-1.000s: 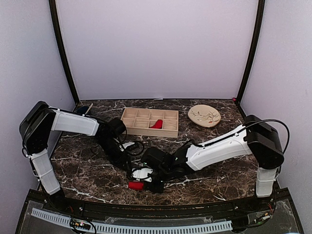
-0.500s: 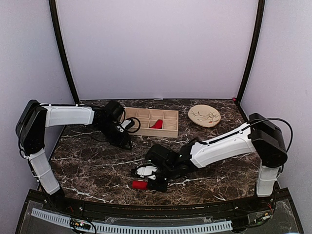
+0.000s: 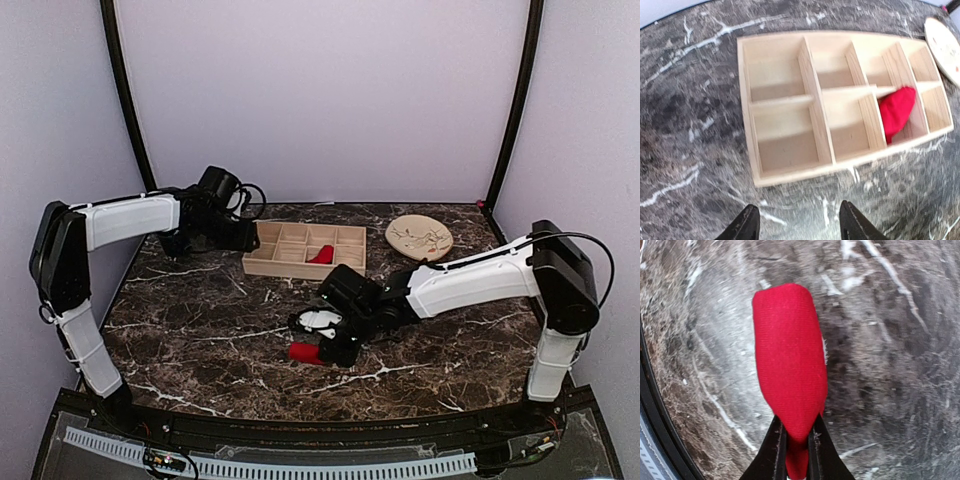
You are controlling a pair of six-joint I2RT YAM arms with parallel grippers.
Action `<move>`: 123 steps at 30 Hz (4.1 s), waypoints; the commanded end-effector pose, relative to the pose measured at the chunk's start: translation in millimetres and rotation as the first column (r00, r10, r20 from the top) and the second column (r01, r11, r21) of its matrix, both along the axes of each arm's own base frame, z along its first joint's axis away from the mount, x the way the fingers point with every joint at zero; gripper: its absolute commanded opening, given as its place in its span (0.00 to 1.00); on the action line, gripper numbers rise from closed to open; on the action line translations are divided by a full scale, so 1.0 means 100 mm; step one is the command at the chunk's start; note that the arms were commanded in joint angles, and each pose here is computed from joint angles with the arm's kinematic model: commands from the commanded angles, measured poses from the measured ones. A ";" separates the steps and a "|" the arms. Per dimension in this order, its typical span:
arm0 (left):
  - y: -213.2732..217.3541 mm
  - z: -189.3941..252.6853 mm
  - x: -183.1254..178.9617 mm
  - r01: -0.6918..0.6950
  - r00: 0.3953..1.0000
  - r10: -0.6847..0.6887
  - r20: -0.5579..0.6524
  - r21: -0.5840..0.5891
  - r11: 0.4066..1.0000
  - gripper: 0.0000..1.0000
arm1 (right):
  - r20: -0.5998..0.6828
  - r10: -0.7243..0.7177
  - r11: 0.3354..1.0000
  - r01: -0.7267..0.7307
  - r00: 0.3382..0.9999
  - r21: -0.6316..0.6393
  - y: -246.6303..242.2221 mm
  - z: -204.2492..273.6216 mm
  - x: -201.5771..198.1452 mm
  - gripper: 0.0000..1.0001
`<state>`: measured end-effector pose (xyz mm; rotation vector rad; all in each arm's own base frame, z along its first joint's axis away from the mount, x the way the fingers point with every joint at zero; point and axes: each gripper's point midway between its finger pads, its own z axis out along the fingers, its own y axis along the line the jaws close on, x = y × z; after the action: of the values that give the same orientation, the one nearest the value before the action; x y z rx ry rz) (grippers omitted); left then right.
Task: Roll the socks
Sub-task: Pick up the sock from the center of the board, then place the sock in the storage box.
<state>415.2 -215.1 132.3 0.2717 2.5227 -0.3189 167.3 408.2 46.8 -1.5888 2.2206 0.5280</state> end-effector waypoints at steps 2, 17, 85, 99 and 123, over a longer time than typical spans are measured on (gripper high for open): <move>-0.01 -0.03 0.26 -0.043 0.999 0.043 0.026 0.003 0.999 0.56 | 0.053 -0.094 0.994 0.091 0.994 0.054 -0.05 0.35 0.38 0.00; -0.05 -0.25 0.37 -0.039 0.999 0.039 -0.024 0.004 0.999 0.57 | 0.217 -0.407 0.911 0.378 0.887 0.165 -0.32 1.14 1.77 0.00; -0.12 -0.58 0.49 -0.010 1.000 0.010 -0.030 0.014 1.000 0.55 | 0.444 -0.547 0.761 0.643 0.709 -0.089 -0.74 0.45 2.75 0.00; -0.12 -0.67 0.44 0.003 0.999 -0.003 -0.043 0.007 1.000 0.51 | 0.543 -0.626 0.666 0.746 0.560 0.000 -1.06 1.01 2.88 0.00; -0.19 -0.73 0.42 0.022 0.999 -0.024 -0.044 -0.029 0.999 0.50 | 0.575 -0.463 0.728 0.660 0.674 -0.188 -0.65 0.33 2.62 0.00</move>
<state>461.2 -236.0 67.6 0.2743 2.5422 -0.3625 433.8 335.9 90.8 -0.8565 2.3009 -0.4457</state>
